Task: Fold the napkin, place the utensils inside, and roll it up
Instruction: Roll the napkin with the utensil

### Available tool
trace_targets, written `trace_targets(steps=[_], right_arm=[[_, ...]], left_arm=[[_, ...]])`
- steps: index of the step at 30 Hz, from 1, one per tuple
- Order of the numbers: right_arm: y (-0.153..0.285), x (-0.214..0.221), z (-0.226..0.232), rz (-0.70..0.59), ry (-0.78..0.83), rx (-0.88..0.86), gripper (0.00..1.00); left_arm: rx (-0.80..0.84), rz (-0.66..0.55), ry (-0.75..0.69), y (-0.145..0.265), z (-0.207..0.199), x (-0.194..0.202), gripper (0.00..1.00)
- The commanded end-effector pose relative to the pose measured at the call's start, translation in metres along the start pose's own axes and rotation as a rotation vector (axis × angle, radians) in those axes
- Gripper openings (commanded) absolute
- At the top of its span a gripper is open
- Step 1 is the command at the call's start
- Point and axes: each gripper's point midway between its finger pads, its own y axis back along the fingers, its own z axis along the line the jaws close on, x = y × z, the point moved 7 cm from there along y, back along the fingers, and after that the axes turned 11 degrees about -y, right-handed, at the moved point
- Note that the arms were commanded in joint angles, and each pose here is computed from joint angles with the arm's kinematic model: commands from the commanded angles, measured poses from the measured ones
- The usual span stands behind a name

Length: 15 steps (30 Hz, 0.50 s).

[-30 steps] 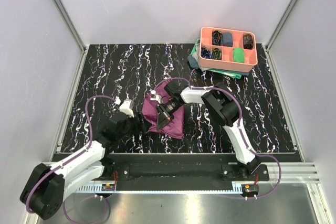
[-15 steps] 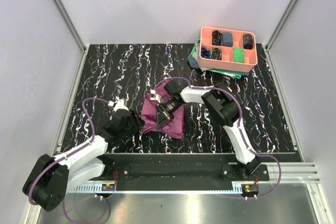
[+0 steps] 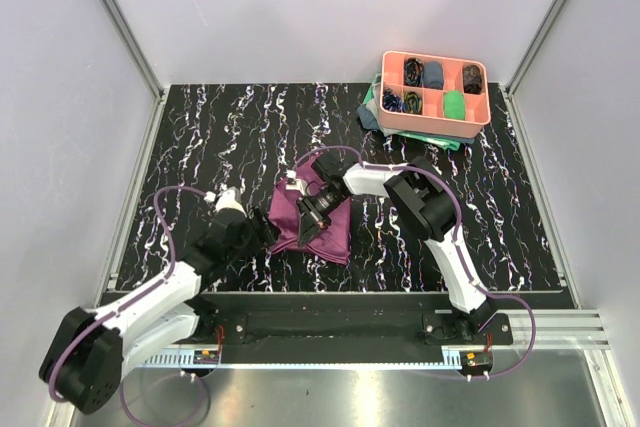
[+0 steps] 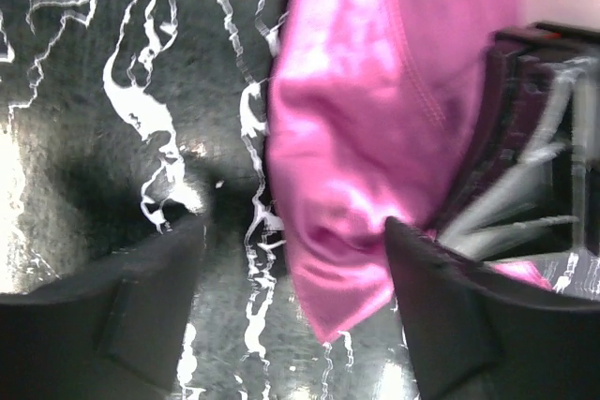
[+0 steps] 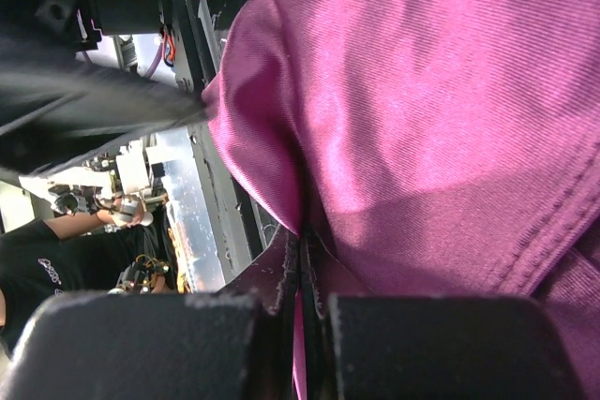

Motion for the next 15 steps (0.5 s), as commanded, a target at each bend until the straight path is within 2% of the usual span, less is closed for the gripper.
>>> trace_targets(steps=[1,7,15], right_arm=[[0.002,-0.012,0.003,-0.017,-0.006,-0.001,0.00],[0.002,-0.015,0.002,-0.027,-0.035,0.022,0.00],[0.003,-0.015,0.001,-0.031,-0.047,0.033,0.00]], left_arm=[[0.085,-0.067,-0.075,0.013,-0.014,-0.021,0.86],[0.161,0.075,-0.055,0.014,-0.019,0.000,0.86],[0.154,0.065,0.000,0.015,-0.019,0.001,0.77]])
